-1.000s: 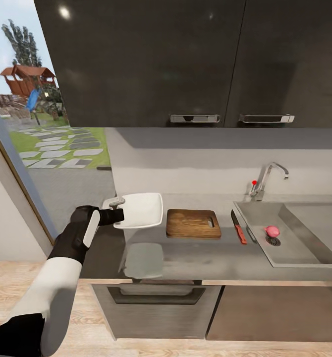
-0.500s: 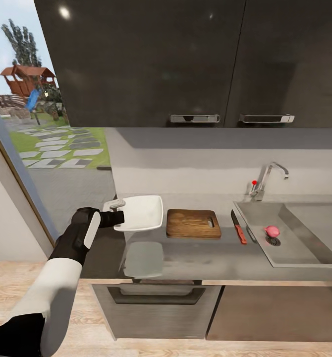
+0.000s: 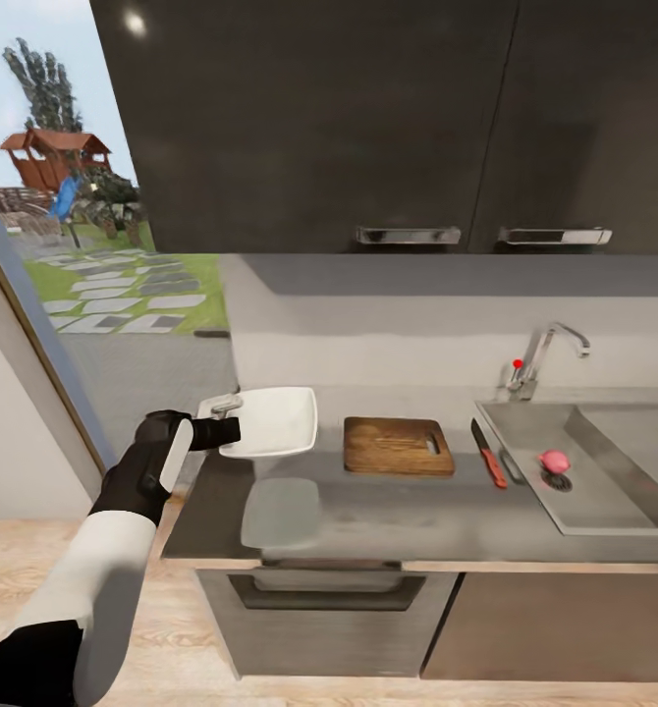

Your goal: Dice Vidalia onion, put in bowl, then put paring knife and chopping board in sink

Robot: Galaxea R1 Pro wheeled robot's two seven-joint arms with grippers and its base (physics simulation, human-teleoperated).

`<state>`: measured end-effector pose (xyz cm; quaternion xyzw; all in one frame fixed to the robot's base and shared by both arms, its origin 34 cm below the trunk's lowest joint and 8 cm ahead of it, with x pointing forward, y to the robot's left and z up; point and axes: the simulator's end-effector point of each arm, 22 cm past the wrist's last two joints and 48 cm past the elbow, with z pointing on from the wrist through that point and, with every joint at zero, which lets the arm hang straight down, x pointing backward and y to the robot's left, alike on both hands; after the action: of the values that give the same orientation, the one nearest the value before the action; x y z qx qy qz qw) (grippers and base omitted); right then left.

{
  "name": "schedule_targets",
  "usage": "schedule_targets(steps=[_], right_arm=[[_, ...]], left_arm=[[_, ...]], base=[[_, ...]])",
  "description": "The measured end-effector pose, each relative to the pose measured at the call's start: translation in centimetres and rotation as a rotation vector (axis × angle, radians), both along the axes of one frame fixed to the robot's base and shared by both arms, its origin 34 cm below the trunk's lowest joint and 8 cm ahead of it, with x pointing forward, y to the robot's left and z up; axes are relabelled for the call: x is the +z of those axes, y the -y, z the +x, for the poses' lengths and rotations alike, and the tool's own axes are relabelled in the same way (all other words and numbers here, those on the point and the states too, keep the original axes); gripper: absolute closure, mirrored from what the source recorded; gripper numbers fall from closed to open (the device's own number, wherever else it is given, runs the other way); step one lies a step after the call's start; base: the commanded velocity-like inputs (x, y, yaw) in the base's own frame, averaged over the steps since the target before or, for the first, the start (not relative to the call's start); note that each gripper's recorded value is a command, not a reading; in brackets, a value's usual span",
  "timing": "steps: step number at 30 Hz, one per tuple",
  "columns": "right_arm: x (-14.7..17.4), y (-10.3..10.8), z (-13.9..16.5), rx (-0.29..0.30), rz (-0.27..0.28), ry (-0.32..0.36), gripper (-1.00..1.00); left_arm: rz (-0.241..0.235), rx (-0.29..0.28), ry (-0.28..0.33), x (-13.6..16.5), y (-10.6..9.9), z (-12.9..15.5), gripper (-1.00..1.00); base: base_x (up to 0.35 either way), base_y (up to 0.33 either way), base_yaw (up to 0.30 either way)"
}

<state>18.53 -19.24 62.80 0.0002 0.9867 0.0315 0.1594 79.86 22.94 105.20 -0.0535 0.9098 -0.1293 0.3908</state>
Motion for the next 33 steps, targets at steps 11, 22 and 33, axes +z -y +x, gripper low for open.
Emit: schedule_targets(steps=[11,22,33], right_arm=[[0.0,0.0,0.0,0.0,0.0,0.0,-1.0],[0.0,0.0,0.0,0.0,0.0,0.0,-1.0],[0.0,0.0,0.0,0.0,0.0,0.0,-1.0]], left_arm=[[0.029,-0.034,-0.001,-0.1,1.1,-0.1,1.0],[0.031,-0.036,-0.01,-0.5,1.1,-0.2,1.0],[0.031,-0.037,-0.025,-1.2,1.1,-0.4,1.0]], base=[[0.033,0.034,0.0],[0.009,0.0,0.0],[0.081,0.031,0.0]])
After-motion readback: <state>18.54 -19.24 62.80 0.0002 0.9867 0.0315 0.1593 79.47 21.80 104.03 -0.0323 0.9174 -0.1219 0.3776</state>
